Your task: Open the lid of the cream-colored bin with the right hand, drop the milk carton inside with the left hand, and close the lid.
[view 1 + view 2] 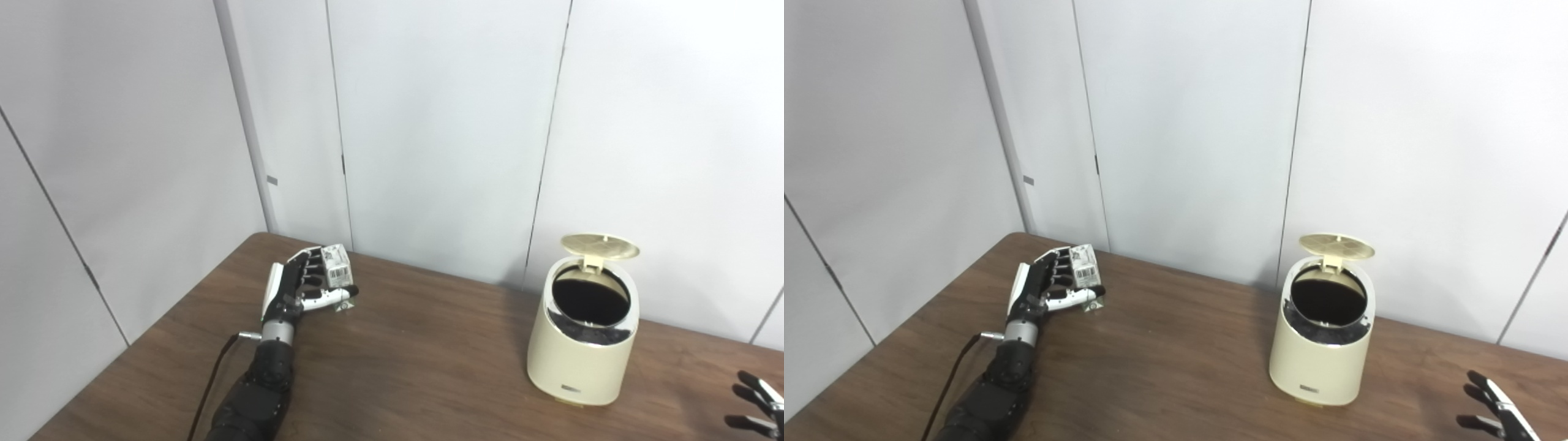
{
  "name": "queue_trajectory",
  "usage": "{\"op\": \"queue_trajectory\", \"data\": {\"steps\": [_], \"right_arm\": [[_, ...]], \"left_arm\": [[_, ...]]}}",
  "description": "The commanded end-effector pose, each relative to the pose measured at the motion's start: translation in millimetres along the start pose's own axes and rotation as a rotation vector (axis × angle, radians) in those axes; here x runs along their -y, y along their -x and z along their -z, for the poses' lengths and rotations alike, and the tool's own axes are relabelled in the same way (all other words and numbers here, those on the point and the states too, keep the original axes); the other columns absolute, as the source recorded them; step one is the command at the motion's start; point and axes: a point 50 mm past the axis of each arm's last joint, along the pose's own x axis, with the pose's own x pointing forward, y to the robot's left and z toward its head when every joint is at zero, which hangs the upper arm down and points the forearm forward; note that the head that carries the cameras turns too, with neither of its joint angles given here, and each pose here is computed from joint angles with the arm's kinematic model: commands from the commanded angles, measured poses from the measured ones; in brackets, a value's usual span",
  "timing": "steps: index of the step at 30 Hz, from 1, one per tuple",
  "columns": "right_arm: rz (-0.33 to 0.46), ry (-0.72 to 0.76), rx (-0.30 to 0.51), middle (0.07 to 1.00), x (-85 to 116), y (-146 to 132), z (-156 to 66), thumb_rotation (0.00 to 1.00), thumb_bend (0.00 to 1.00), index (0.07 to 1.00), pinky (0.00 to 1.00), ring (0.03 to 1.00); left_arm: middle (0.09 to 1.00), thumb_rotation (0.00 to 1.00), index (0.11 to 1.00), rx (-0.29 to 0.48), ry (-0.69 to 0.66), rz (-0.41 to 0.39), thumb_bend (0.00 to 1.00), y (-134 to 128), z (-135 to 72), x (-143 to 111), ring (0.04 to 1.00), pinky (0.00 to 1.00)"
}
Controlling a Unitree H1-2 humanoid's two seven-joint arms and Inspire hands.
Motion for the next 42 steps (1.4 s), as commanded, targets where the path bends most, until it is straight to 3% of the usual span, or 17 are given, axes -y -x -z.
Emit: {"op": "queue_trajectory", "data": {"steps": [1,6,11,13,15,32,39,42], "right_arm": [[0.031,0.022,0.055,0.902,16,-3,-13,0.58,0.95,0.927,0.42,0.769],[0.031,0.026,0.051,0.898,17,0,-11,0.57,0.94,0.923,0.42,0.762],[0.031,0.018,0.046,0.894,16,2,-11,0.59,0.93,0.919,0.44,0.761],[0.031,0.014,0.042,0.893,16,3,-11,0.60,0.93,0.918,0.44,0.760],[0.030,0.011,0.038,0.897,16,4,-11,0.59,0.93,0.919,0.44,0.764],[0.031,-0.005,0.022,0.898,11,5,-7,0.59,0.93,0.920,0.48,0.765],[0.042,-0.004,0.028,0.896,3,-2,-7,0.52,0.88,0.918,0.49,0.769],[0.045,-0.008,0.037,0.902,0,-7,-11,0.45,0.84,0.930,0.56,0.800]], "left_arm": [[0.719,0.17,0.751,0.067,0.017,-0.024,0.98,-15,-18,-4,0.687,0.64],[0.719,0.17,0.751,0.062,0.029,-0.029,0.96,-14,-17,-2,0.694,0.66],[0.539,0.01,0.598,0.066,0.075,-0.084,0.87,-13,-20,0,0.505,0.47],[0.479,0.00,0.556,0.071,0.070,-0.096,0.62,-13,-21,0,0.455,0.42],[0.453,0.00,0.528,0.079,0.061,-0.099,0.54,-13,-23,0,0.417,0.37],[0.481,0.00,0.512,0.108,0.086,-0.083,0.51,-12,-30,3,0.424,0.37],[0.497,0.00,0.505,0.197,0.117,-0.025,0.50,-9,-51,13,0.438,0.41],[0.492,0.00,0.503,0.262,0.161,0.017,0.50,-8,-70,20,0.440,0.41]]}}
